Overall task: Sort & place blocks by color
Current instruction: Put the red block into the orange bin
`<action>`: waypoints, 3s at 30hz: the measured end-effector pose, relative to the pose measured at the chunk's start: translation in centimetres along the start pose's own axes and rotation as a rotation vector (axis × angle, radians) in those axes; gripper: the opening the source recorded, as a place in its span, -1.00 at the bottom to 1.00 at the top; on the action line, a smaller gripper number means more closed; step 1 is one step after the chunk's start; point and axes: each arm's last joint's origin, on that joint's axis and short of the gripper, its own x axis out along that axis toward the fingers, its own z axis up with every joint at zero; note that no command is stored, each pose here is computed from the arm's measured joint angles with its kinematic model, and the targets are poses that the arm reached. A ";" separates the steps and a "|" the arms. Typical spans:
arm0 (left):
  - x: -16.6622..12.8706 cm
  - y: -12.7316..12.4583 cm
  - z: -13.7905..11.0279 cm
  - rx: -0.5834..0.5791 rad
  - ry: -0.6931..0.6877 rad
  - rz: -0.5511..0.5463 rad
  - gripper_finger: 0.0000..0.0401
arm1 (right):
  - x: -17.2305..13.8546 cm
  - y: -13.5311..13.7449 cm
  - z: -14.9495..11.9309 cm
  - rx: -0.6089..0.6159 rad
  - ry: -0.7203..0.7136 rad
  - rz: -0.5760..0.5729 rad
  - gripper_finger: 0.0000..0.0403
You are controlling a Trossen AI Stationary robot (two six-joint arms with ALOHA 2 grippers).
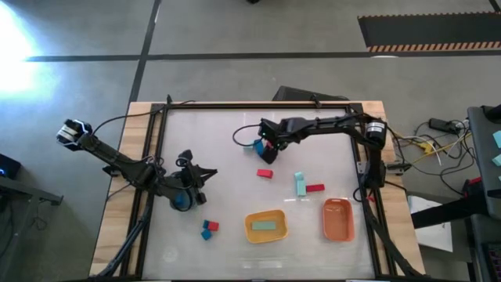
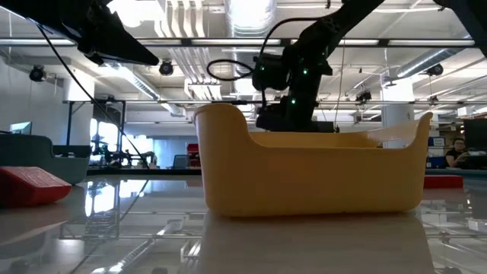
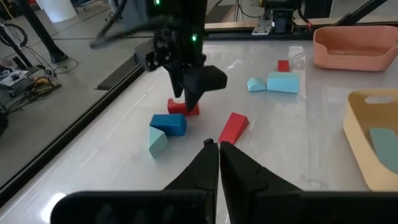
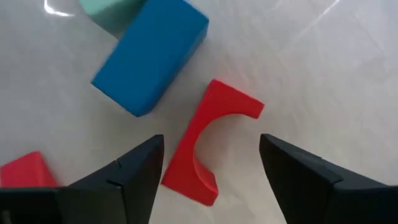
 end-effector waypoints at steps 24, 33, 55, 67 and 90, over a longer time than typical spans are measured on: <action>0.0 0.0 0.0 0.001 0.000 0.000 -1.00 | -8.9 -1.7 0.7 0.032 -0.275 -0.297 -0.88; 0.0 0.0 0.0 -0.002 -0.002 -0.001 -1.00 | -18.4 -3.6 1.7 0.170 -0.761 -0.365 -0.88; 0.0 0.0 -0.1 0.000 0.001 0.000 -1.00 | -21.7 4.1 -5.4 0.026 -0.511 0.209 -0.88; 0.0 0.0 0.0 0.000 0.000 0.000 -1.00 | -19.7 6.0 -11.7 0.101 0.191 0.245 -0.88; 0.0 0.0 0.0 -0.002 -0.001 -0.001 -1.00 | -13.8 9.7 -25.1 0.227 0.588 0.017 -0.84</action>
